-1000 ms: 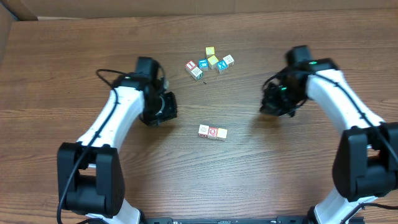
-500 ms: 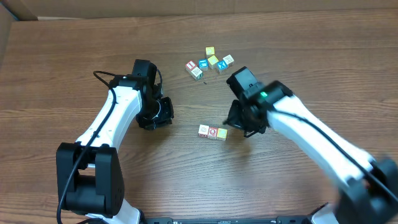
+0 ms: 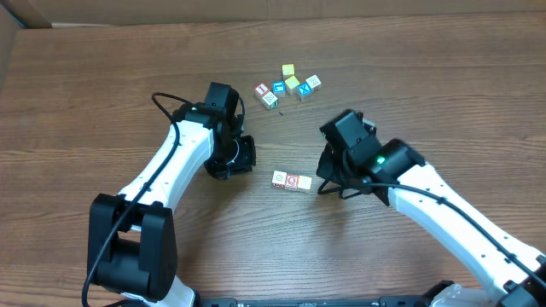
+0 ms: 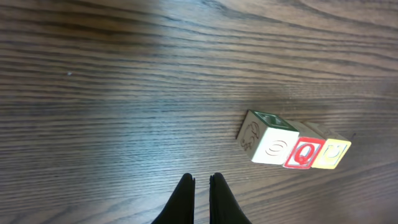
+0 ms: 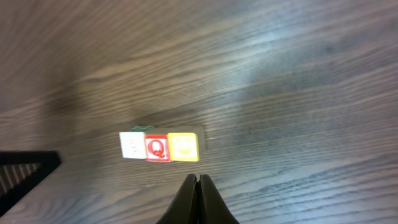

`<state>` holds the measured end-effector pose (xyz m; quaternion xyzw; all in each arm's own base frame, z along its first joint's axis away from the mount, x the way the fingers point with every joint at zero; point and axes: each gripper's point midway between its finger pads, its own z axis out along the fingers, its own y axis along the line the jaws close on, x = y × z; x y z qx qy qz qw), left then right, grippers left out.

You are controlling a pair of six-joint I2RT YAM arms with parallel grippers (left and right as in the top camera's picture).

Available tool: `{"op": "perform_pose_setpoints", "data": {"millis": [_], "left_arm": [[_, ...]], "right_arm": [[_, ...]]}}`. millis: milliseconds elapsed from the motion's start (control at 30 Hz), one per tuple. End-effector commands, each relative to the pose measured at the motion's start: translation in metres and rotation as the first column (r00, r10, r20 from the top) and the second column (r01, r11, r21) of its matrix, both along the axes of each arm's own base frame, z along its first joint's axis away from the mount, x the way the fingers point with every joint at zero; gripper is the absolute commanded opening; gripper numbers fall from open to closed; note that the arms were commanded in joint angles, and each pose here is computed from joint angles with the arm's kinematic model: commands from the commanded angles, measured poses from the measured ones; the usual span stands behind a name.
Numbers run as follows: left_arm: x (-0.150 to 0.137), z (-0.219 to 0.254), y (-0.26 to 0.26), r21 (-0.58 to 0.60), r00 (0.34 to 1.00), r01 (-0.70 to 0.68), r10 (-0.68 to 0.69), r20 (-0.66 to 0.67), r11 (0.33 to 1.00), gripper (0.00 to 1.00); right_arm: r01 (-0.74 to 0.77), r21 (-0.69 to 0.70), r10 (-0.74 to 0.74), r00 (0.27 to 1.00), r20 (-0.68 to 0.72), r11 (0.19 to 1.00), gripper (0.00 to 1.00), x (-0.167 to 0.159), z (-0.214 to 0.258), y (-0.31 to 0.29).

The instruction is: Flip 3 blocks

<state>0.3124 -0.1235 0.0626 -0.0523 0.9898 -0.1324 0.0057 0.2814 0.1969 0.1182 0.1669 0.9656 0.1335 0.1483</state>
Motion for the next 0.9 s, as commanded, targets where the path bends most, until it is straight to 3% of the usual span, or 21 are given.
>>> {"op": "perform_pose_setpoints", "data": {"millis": [0, 67, 133, 167, 233, 300, 633, 867], "left_arm": [[0.005, 0.002, -0.005, 0.006, 1.000, 0.000, 0.000, 0.015, 1.000, 0.04], [0.006, 0.002, -0.007, 0.015, 1.000, 0.005, -0.006, 0.024, 1.000, 0.04], [0.007, 0.001, -0.009, 0.029, 0.999, -0.004, 0.003, 0.032, 1.000, 0.04], [0.007, 0.000, -0.010, 0.036, 0.999, -0.004, 0.002, 0.036, 0.999, 0.04], [0.008, 0.000, -0.011, 0.049, 0.999, -0.003, 0.001, 0.046, 0.999, 0.04], [0.010, -0.001, -0.010, 0.061, 0.998, -0.018, 0.015, 0.054, 0.998, 0.04], [0.018, 0.000, -0.012, 0.045, 0.995, -0.063, 0.060, 0.079, 0.997, 0.04], [0.021, -0.010, -0.010, 0.049, 0.990, -0.108, 0.102, 0.095, 0.993, 0.04]], "right_arm": [[0.044, 0.019, -0.044, 0.999, -0.020, 0.999, 0.04, -0.004, -0.016, -0.001], [0.044, 0.022, -0.043, 0.999, -0.015, 0.999, 0.05, -0.004, -0.020, -0.001], [0.042, 0.026, -0.042, 0.999, -0.016, 0.999, 0.31, -0.004, -0.020, -0.001], [0.042, 0.031, -0.042, 0.999, -0.002, 0.999, 0.33, -0.001, -0.019, 0.001], [0.054, 0.015, -0.054, 0.998, 0.035, 0.998, 0.11, 0.007, -0.016, -0.002], [0.068, 0.002, -0.068, 0.996, 0.049, 0.998, 0.04, 0.010, -0.016, -0.006], [0.196, 0.054, -0.196, 0.981, 0.003, 0.979, 0.04, 0.000, -0.048, -0.010], [0.200, 0.084, -0.203, 0.979, 0.023, 0.976, 0.04, -0.004, -0.072, -0.012]]}}
